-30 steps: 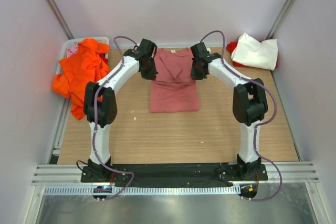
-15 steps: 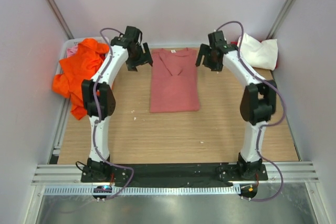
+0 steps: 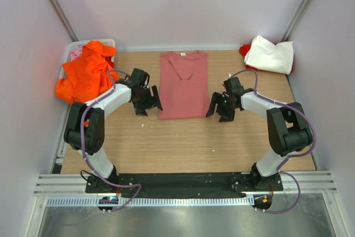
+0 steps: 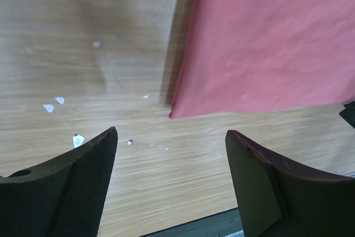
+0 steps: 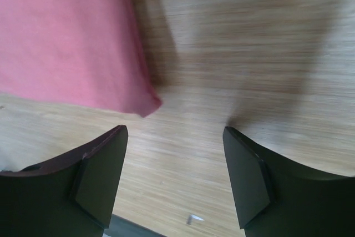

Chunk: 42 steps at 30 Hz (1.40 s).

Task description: Fold and stack the t-shirts

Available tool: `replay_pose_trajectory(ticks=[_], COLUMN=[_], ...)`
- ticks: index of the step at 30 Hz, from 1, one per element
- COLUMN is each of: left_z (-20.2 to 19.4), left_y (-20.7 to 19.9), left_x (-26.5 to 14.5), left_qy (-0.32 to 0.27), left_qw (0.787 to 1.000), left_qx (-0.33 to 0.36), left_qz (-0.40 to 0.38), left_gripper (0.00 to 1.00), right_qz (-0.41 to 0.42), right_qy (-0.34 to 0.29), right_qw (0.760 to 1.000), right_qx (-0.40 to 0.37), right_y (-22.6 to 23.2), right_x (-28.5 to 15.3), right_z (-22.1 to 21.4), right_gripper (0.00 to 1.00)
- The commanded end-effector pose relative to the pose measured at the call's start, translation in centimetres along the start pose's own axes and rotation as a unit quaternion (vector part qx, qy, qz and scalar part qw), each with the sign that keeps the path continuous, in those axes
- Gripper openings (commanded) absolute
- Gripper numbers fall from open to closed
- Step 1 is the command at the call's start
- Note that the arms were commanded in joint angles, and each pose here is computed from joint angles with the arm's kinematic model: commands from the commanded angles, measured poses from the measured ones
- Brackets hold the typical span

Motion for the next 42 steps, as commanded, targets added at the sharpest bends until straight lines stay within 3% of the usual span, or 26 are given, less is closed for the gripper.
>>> replay_pose_trajectory(ticks=[1, 11, 20, 24, 29, 31, 32, 33, 35, 36, 42], left_z=[-0.4, -3.4, -3.6, -4.2, -5.4, -5.7, -5.8, -5.9, -5.8, -5.7, -6.1], left_y=[-2.2, 0.5, 0.9, 0.9, 0.9, 1.1, 1.2, 1.3, 1.3, 1.3, 0.8], left_x=[-0.4, 3.4, 4.9, 5.4, 5.7, 6.0, 6.2, 6.4, 6.4, 6.4, 5.1], left_qy=[-0.027, 0.001, 0.008, 0.018, 0.021, 0.024, 0.025, 0.025, 0.023, 0.022, 0.007], left_qw=[0.997, 0.998, 0.998, 0.998, 0.998, 0.998, 0.998, 0.998, 0.998, 0.998, 0.998], left_qx=[0.004, -0.017, -0.021, -0.02, -0.009, -0.008, -0.009, -0.01, -0.01, -0.009, 0.006], left_qz=[-0.068, -0.065, -0.062, -0.063, -0.06, -0.059, -0.057, -0.055, -0.055, -0.055, -0.065], left_gripper=[0.79, 0.78, 0.74, 0.55, 0.47, 0.37, 0.33, 0.23, 0.13, 0.03, 0.0], right_qz=[0.061, 0.066, 0.065, 0.063, 0.062, 0.061, 0.061, 0.061, 0.061, 0.061, 0.049], right_qy=[-0.045, -0.027, -0.016, -0.014, -0.012, -0.011, -0.01, -0.01, -0.009, -0.009, -0.013], right_qw=[0.997, 0.997, 0.998, 0.998, 0.998, 0.998, 0.998, 0.998, 0.998, 0.998, 0.999], right_qx=[-0.007, 0.005, 0.012, 0.013, 0.01, 0.01, 0.009, 0.008, 0.007, 0.006, 0.0], right_y=[2.0, 1.6, 1.2, 1.1, 1.0, 1.0, 1.0, 1.0, 1.0, 1.0, 0.5], right_x=[-0.7, 2.1, 3.7, 3.9, 4.0, 4.0, 4.0, 4.0, 3.9, 3.8, 2.4], right_z=[1.1, 0.6, 0.3, 0.3, 0.3, 0.3, 0.2, 0.2, 0.1, 0.0, -0.8], right_gripper=[0.76, 0.61, 0.3, 0.25, 0.16, 0.11, 0.04, 0.01, 0.01, 0.01, 0.02])
Point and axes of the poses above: each gripper's point midway between its finger pads, its own x axis out along the fingers, its own y axis along the line the jaws close on, z = x × y, the point moved 1 cm from there along -x, back along the fingers, and after that the axes turned 10 degrees about -x, right-handed, at the moved point
